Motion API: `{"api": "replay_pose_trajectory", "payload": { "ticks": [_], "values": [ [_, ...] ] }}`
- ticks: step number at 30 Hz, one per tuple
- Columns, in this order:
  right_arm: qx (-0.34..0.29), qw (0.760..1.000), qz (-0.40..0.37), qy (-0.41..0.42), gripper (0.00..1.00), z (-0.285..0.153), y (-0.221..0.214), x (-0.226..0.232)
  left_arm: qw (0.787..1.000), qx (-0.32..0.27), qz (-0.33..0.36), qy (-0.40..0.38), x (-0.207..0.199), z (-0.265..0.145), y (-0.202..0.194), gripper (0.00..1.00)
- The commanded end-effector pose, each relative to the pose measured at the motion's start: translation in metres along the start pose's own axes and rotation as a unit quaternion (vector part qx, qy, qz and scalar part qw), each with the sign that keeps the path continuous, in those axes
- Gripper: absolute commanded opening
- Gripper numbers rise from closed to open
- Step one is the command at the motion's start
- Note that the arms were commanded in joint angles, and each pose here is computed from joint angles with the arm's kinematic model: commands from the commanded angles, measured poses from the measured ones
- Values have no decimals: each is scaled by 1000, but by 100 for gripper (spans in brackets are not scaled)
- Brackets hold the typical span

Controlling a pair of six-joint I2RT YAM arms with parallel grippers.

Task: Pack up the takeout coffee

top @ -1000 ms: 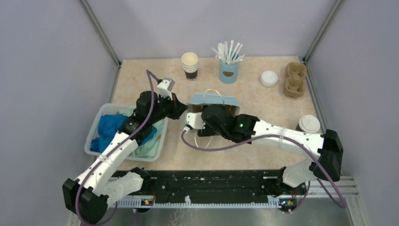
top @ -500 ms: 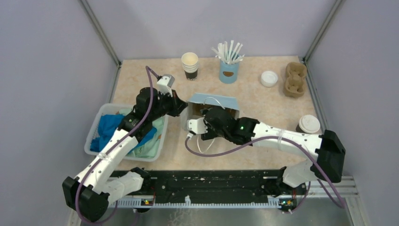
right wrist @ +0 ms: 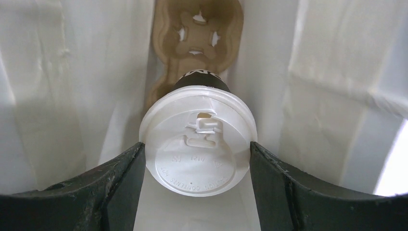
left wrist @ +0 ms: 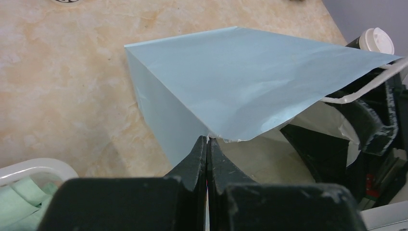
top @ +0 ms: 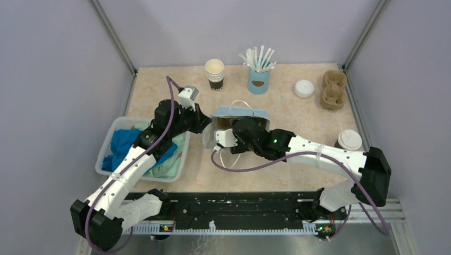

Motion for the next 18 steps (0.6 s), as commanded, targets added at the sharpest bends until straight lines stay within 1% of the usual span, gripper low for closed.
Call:
{"api": "replay_pose_trajectory", "payload": {
  "ticks": [1, 5, 9, 18],
  "values": [
    [8, 999, 12, -40, 46, -21, -11, -24, 1000, -13, 13, -2, -3, -8, 6, 0],
    [16, 999, 19, -36, 46, -14, -23, -22, 1000, -9, 18, 3, -1, -11, 3, 0],
    [7, 999, 28, -24, 46, -3, -26, -17, 1000, -11, 21, 1, -3, -15, 7, 0],
    [-22, 999, 39, -6, 46, 11, -12, -14, 1000, -9, 13, -16, -8, -13, 1, 0]
  ]
}}
Point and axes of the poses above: each gripper's point midway between its finger pads, its own z axis out along the fingers, its own x axis along the line the jaws close on, y = z × x, the point moved 1 cm from there along -z, back along the fingers, and after that the axes turned 7 degrees about z, right-handed, at the moved point
